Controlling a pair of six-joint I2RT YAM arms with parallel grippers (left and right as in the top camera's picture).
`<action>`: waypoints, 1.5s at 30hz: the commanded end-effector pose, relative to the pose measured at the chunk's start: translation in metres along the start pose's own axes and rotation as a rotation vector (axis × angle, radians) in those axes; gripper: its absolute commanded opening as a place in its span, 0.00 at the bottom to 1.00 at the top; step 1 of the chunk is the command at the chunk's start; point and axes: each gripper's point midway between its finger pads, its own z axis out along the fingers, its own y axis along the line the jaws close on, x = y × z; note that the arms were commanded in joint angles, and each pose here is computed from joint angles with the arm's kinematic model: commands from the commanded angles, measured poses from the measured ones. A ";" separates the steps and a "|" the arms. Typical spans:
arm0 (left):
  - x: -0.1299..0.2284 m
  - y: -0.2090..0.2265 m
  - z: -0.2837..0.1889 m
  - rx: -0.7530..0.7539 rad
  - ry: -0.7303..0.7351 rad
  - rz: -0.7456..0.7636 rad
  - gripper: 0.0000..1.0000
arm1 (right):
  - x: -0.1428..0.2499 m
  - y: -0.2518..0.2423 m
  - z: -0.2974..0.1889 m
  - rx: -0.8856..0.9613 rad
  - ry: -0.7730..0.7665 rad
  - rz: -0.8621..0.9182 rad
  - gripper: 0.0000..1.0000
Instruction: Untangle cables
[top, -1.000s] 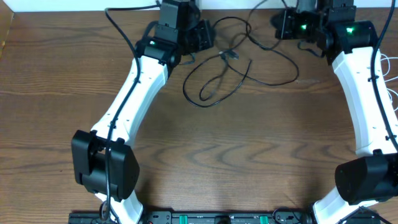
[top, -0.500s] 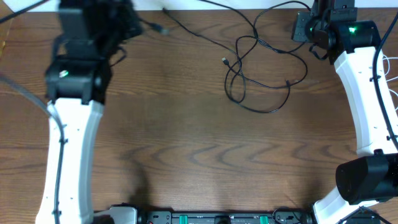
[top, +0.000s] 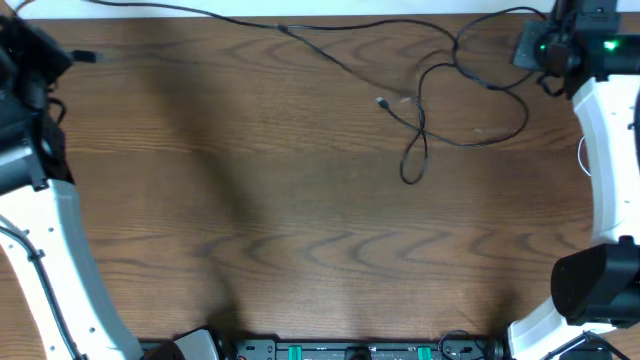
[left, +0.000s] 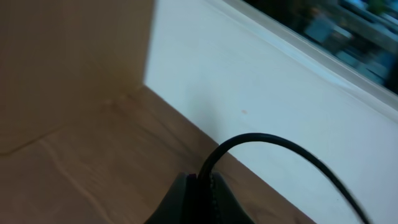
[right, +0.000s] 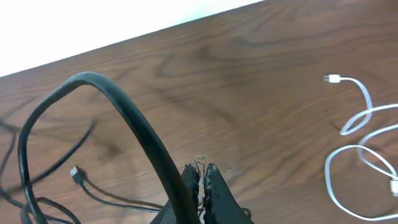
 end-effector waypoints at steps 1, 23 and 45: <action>-0.027 0.038 -0.010 -0.129 -0.083 -0.023 0.07 | -0.007 -0.031 -0.005 0.065 -0.020 0.046 0.01; -0.005 0.010 -0.002 -0.018 0.004 0.022 0.07 | -0.061 0.023 -0.020 -0.164 -0.235 -0.118 0.01; 0.073 -0.133 -0.020 0.322 0.173 0.152 0.08 | -0.099 -0.218 -0.117 0.818 -0.371 0.248 0.01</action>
